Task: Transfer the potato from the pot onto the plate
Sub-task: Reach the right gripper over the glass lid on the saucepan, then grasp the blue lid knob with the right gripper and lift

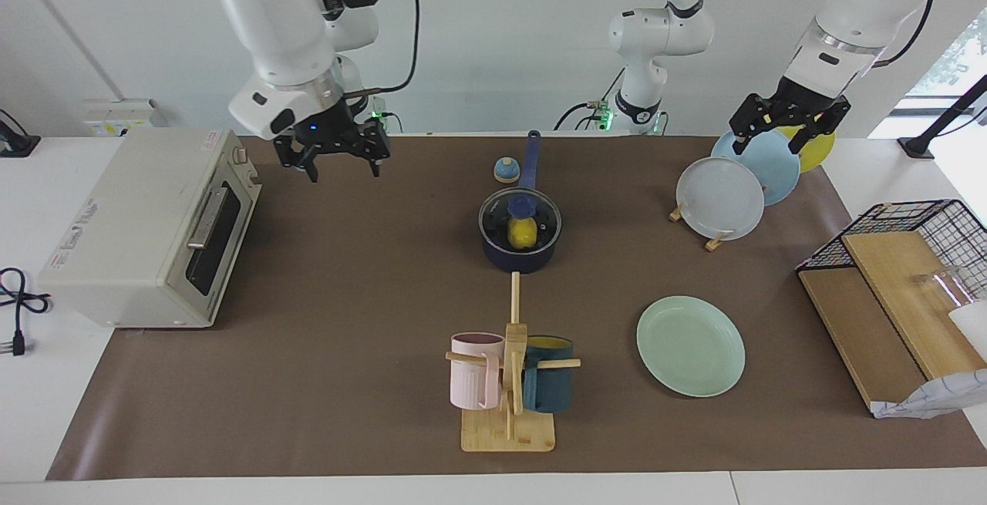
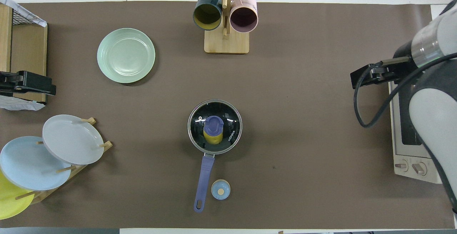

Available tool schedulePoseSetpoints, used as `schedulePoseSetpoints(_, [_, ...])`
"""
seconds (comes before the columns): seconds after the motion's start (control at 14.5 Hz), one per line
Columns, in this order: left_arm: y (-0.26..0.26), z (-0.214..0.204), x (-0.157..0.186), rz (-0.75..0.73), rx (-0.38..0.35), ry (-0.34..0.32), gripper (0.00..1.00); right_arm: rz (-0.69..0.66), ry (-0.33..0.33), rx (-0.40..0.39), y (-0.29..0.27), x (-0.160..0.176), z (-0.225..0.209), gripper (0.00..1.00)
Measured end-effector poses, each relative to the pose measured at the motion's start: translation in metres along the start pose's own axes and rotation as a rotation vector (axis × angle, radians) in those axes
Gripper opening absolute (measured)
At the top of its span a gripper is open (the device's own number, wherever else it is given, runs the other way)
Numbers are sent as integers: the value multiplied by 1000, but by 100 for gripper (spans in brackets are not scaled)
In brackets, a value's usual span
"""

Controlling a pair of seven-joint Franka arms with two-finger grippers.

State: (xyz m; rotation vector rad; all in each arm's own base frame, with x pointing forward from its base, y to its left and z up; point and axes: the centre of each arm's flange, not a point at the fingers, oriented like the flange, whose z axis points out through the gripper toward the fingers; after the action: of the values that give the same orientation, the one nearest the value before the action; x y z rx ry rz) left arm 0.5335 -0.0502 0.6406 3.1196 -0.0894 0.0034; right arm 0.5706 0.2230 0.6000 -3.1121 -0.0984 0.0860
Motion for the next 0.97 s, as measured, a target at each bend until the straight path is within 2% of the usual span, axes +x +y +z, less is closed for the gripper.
schedulePoseSetpoints(0.14, [0,0,0,1,0,0,100,38,40,14,-74,-6,20,100])
schedulePoseSetpoints(0.28, [1,0,0,2,0,0,100,26,75,33,-123,-3,49,100])
schedulePoseSetpoints(0.55, [1,0,0,3,0,0,100,-1,60,25,-154,0,101,100])
schedulePoseSetpoints(0.76, [1,0,0,3,0,1,100,1,73,36,-193,-21,117,100])
schedulePoseSetpoints(0.97, [1,-1,1,3,0,14,100,-32,74,15,-224,-43,152,100])
